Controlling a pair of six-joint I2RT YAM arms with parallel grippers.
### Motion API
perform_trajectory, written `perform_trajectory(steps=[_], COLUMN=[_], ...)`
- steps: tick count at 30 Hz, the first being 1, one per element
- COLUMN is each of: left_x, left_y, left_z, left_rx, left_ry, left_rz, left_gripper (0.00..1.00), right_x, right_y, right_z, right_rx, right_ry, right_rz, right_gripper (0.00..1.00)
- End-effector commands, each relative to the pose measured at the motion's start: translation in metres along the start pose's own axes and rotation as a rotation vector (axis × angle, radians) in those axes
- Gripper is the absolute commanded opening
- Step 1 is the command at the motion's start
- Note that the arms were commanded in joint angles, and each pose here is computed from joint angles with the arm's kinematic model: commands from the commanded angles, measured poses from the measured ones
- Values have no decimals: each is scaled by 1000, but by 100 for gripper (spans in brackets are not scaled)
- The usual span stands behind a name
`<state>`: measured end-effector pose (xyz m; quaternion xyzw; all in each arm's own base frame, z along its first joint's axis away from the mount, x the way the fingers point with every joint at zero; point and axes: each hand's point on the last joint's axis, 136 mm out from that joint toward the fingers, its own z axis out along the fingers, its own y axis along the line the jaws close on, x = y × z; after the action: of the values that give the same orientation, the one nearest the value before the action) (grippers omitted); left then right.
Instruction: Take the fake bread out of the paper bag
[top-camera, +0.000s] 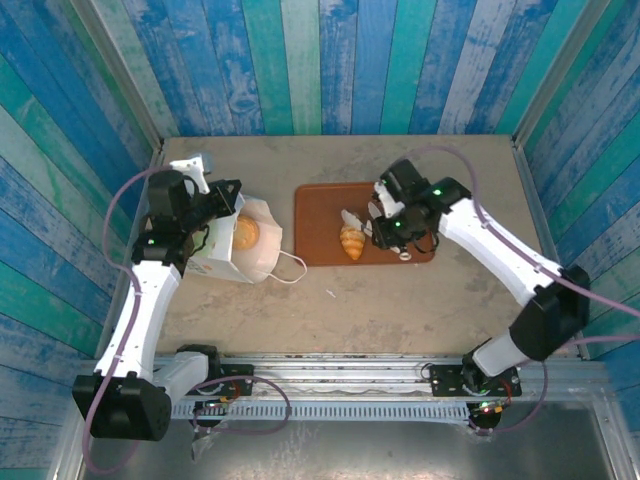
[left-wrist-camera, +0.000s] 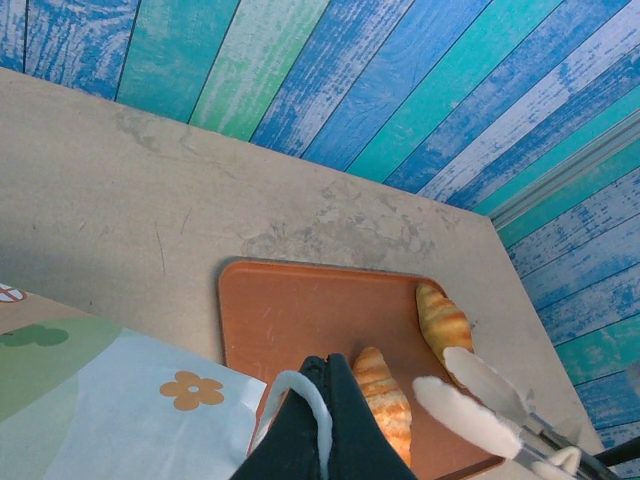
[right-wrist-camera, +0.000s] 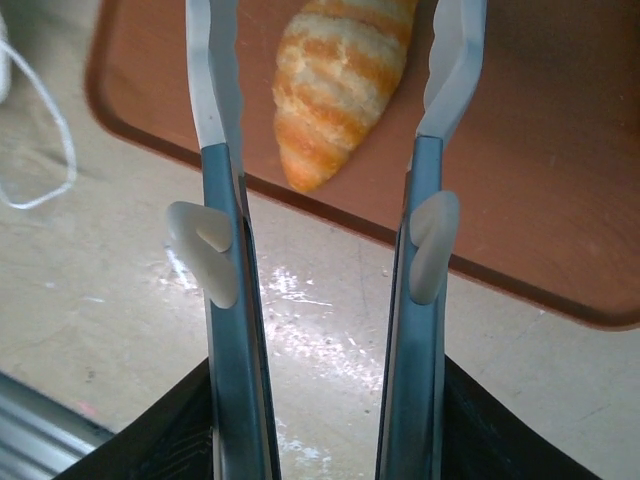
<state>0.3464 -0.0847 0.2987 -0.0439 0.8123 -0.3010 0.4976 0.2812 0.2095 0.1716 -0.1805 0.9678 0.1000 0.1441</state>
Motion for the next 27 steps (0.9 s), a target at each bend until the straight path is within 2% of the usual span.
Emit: perform_trajectory(steps=[1,13,18,22,27], left_x=[-9,5,6,7,2], left_y=[-5,-13,-18,-24,-22], left_z=[-6,0,1,8,20], left_rx=[14,76,109,159,167], left_ry=[-45,41,53,75,78], left_rz=[39,79,71,41,3], left_gripper=[0,0,0,0,0], right_x=[13,7,7,0,-11], right_y=[-2,9,11,6,-10], right_z=[7,36,40,37,36], right_rx=[102,134,126,144,154], right_ry=[88,158,179,160,149], right_rz=[-19,-22,-38,-56,-57], right_gripper=[52,54,49,42,41])
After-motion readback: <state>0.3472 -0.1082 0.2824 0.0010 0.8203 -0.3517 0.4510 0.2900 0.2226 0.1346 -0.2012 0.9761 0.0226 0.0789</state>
